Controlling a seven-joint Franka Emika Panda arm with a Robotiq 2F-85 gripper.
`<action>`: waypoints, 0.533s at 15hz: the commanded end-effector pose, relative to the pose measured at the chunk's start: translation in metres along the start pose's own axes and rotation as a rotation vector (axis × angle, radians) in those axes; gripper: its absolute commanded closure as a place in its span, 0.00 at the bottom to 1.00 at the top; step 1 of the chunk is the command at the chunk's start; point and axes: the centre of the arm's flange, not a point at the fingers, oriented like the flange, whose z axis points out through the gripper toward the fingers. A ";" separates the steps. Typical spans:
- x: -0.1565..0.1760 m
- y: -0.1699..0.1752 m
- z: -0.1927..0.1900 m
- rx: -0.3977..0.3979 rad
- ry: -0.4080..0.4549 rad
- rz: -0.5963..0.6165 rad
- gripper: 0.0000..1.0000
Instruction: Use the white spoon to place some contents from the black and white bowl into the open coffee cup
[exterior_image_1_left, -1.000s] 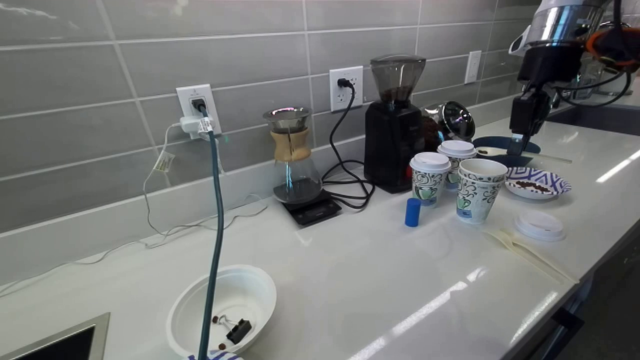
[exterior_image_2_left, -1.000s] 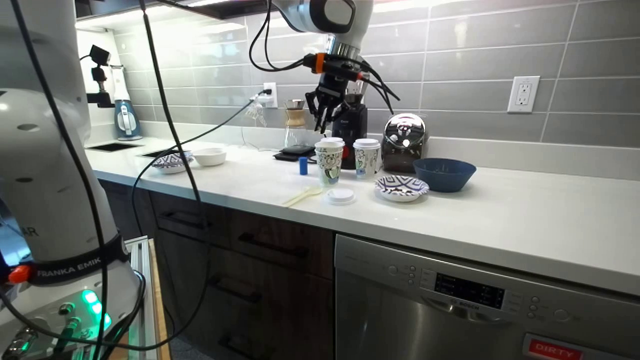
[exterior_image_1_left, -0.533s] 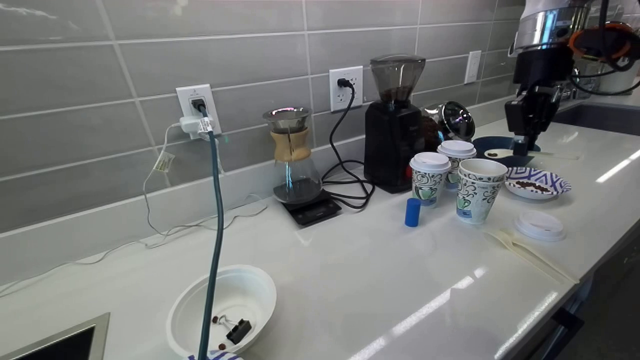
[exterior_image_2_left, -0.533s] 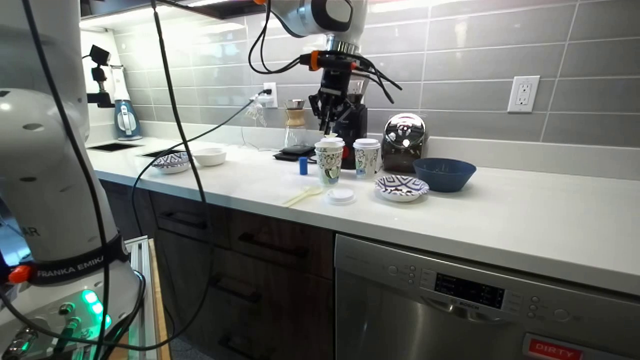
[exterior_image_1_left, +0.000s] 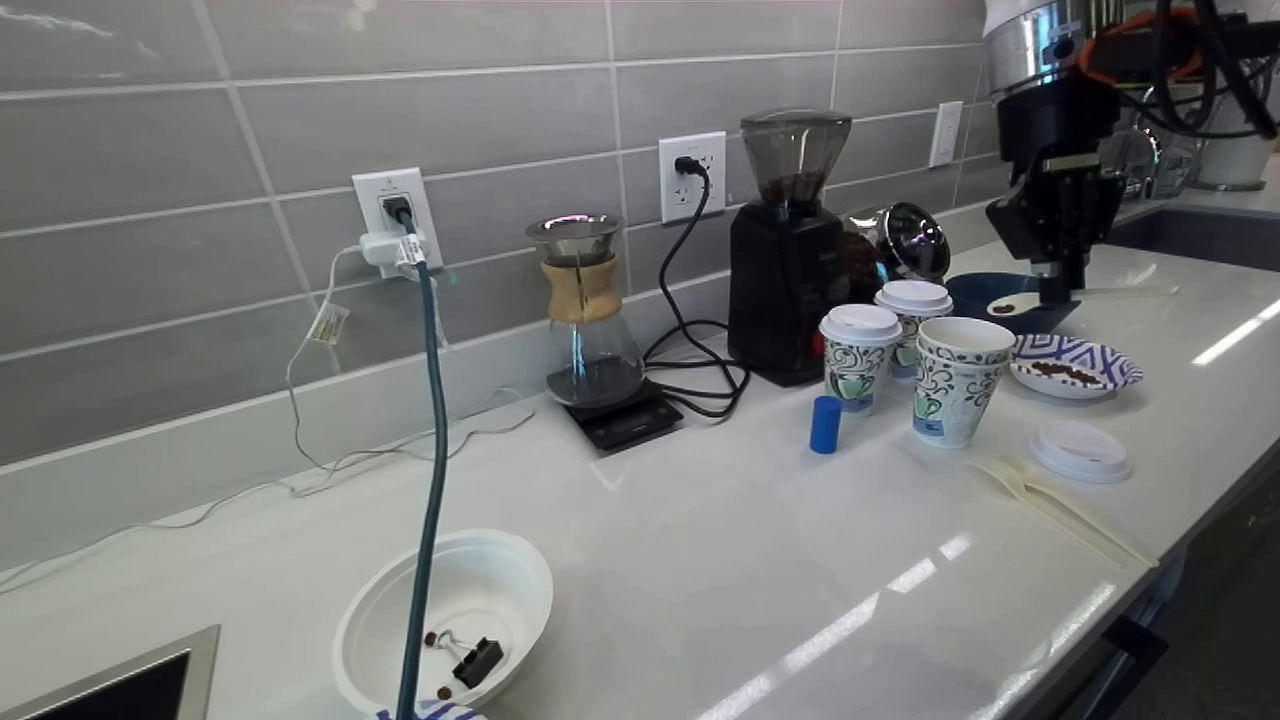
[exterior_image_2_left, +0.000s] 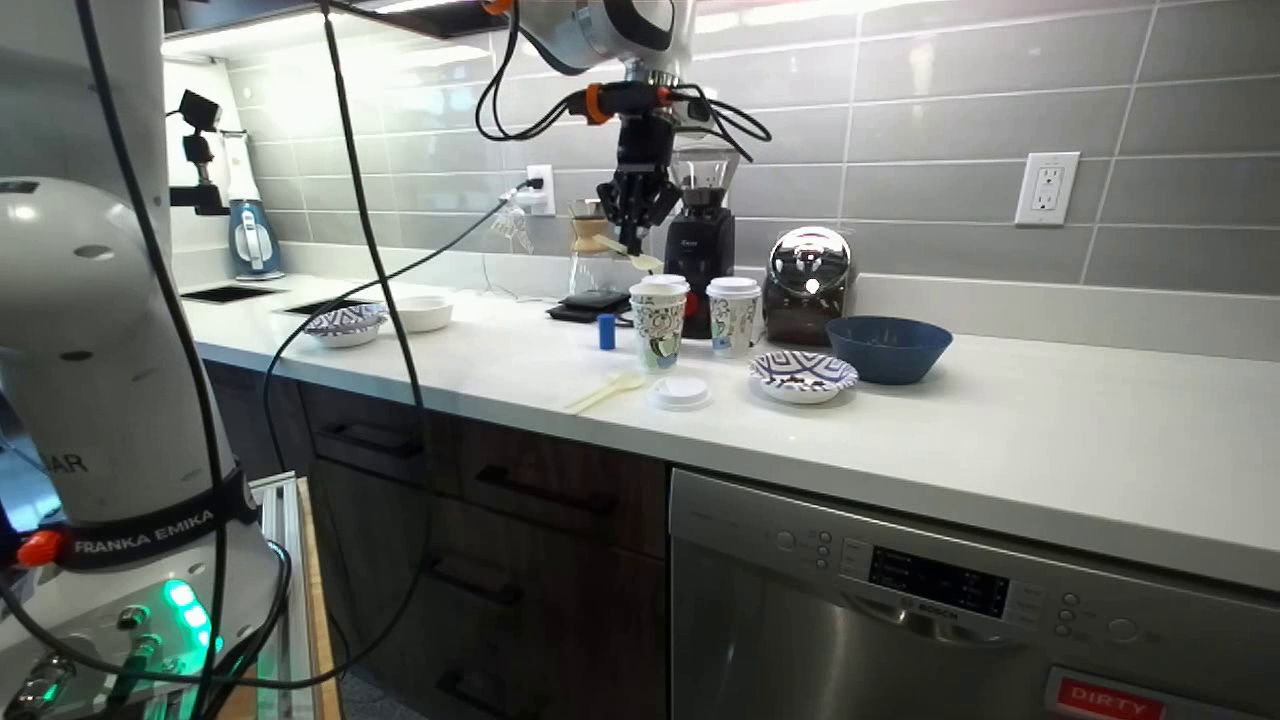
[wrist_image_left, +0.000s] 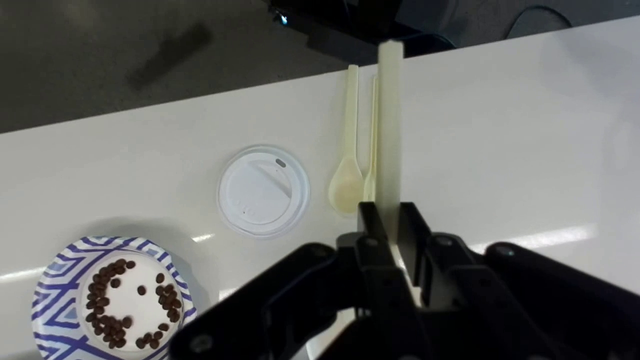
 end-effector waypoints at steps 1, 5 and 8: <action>0.021 -0.016 -0.012 -0.090 -0.070 0.080 0.97; 0.039 -0.026 -0.013 -0.160 -0.101 0.138 0.97; 0.054 -0.030 -0.011 -0.200 -0.125 0.181 0.97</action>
